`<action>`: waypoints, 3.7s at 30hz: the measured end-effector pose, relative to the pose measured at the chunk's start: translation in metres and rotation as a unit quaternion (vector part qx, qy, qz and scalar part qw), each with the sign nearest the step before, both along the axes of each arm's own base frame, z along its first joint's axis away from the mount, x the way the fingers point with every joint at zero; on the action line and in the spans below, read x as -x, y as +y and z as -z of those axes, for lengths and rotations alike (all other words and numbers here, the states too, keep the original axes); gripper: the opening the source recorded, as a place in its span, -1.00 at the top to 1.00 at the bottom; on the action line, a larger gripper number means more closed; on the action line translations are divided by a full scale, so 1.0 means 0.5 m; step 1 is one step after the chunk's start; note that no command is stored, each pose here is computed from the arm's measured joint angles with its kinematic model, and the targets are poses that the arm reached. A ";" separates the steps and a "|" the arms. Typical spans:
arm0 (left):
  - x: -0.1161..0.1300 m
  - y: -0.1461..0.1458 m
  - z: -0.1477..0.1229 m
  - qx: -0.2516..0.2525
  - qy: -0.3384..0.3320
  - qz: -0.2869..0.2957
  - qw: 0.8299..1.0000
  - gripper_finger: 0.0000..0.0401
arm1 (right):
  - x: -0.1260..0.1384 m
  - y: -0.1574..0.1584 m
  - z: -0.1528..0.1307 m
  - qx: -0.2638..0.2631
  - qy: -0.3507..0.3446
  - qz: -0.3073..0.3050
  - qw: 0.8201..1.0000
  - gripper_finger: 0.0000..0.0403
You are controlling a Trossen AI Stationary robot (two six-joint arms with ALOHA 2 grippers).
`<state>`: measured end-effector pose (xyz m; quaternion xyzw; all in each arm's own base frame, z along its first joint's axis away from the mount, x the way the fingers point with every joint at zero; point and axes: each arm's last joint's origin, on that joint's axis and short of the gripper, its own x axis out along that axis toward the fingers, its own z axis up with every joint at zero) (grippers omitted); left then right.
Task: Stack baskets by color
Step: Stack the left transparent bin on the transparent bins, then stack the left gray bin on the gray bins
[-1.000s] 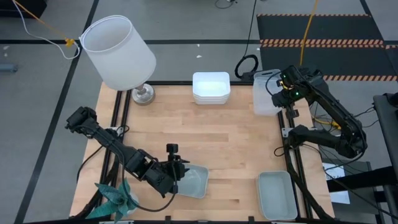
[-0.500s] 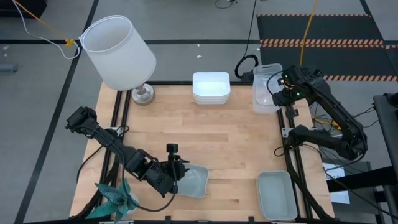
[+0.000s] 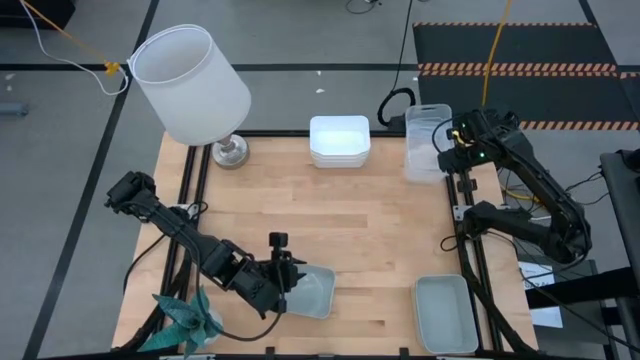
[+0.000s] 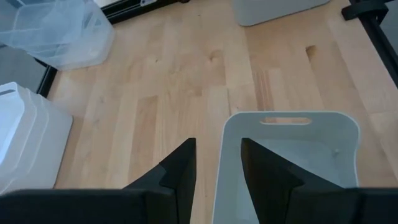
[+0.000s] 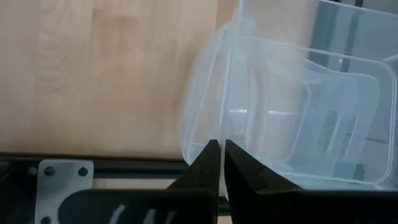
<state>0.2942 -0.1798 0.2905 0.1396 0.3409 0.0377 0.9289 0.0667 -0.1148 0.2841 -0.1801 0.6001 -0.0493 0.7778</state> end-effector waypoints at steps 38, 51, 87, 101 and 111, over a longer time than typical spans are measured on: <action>-0.017 0.017 -0.005 0.004 -0.015 -0.010 1.000 0.37 | 0.007 0.068 0.138 -0.015 0.019 0.081 0.996 0.95; -0.017 0.015 -0.005 0.010 -0.011 0.001 1.000 0.37 | 0.002 0.052 0.150 0.068 0.045 0.112 0.990 1.00; -0.017 0.015 -0.005 0.021 -0.013 -0.006 1.000 0.37 | 0.003 0.108 0.083 0.004 -0.100 0.127 0.987 1.00; 0.011 -0.029 -0.001 0.072 0.010 0.037 0.997 0.33 | -0.048 0.149 -0.042 -0.207 -0.310 0.188 0.909 1.00; 0.075 -0.098 0.036 0.104 0.028 0.064 0.992 -0.15 | -0.134 0.214 -0.036 -0.288 -0.404 0.060 0.866 1.00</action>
